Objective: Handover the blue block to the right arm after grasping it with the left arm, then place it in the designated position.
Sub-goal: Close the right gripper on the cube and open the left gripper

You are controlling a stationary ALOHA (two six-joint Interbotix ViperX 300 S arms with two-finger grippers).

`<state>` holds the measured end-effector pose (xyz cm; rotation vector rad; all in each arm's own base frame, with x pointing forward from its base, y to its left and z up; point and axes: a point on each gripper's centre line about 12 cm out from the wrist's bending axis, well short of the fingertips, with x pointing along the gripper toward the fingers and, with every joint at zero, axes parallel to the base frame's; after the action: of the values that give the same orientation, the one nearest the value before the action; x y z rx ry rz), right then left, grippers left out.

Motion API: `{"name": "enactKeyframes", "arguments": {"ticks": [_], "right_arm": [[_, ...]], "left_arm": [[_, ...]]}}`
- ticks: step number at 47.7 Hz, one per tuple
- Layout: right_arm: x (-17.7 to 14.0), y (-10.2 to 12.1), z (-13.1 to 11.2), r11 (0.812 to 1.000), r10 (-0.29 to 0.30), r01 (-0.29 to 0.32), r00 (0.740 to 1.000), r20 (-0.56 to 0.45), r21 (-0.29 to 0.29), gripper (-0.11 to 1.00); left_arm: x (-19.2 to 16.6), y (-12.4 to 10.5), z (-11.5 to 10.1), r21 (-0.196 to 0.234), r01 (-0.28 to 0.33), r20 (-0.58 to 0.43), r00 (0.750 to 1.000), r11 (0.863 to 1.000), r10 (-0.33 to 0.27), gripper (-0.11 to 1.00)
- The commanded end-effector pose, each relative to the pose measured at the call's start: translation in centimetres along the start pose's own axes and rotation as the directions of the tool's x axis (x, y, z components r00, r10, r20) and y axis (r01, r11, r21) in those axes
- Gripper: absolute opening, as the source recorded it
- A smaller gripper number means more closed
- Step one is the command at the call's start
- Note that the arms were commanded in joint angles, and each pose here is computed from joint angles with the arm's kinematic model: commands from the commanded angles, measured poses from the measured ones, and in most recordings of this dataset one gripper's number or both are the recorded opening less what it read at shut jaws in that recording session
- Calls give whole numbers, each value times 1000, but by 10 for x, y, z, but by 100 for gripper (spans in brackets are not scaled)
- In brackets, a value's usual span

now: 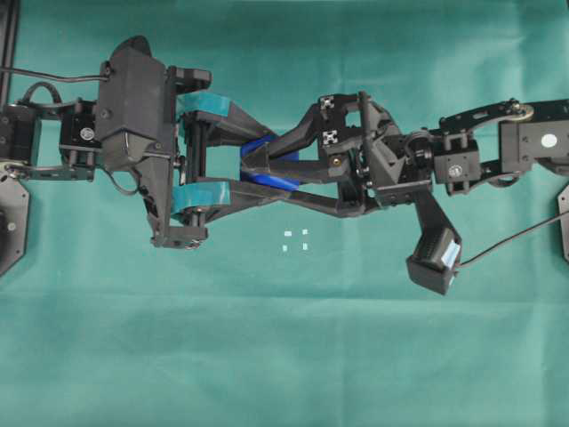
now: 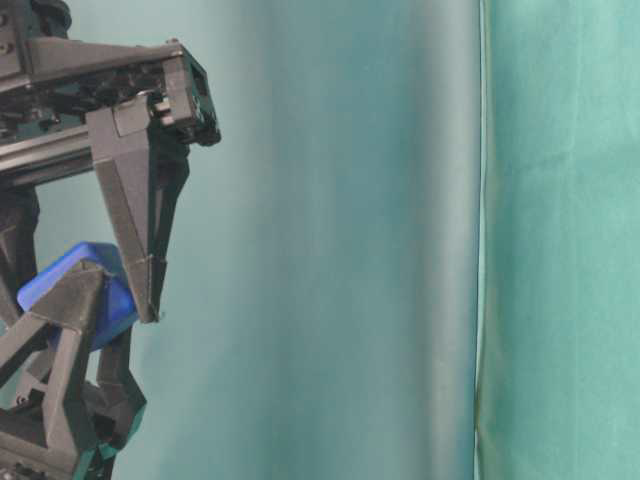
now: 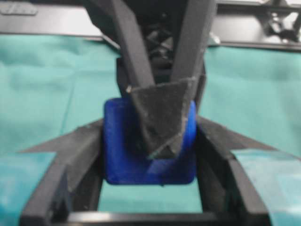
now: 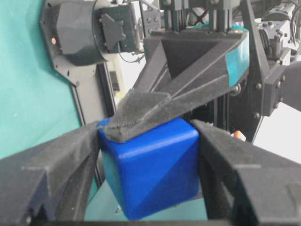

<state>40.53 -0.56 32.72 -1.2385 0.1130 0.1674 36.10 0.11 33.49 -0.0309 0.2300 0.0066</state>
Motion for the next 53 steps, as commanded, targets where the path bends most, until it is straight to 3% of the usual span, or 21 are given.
{"name": "enactKeyframes", "arguments": {"ticks": [1,39,48,53], "right_arm": [[-3,-15,5,999,-38,38,999,11,7,62],[-3,-14,6,999,-33,33,999,9,9,62],[-3,-13,6,999,-33,33,999,10,11,62],[-3,-13,6,999,-33,33,999,10,9,62]], "left_arm": [[-6,-2,14,1,4,43,999,1000,-4,47],[-6,-2,15,1,4,37,999,1000,-4,48],[-7,-2,17,1,4,41,999,1000,-4,94],[-7,-2,16,1,4,40,999,1000,-4,100]]}}
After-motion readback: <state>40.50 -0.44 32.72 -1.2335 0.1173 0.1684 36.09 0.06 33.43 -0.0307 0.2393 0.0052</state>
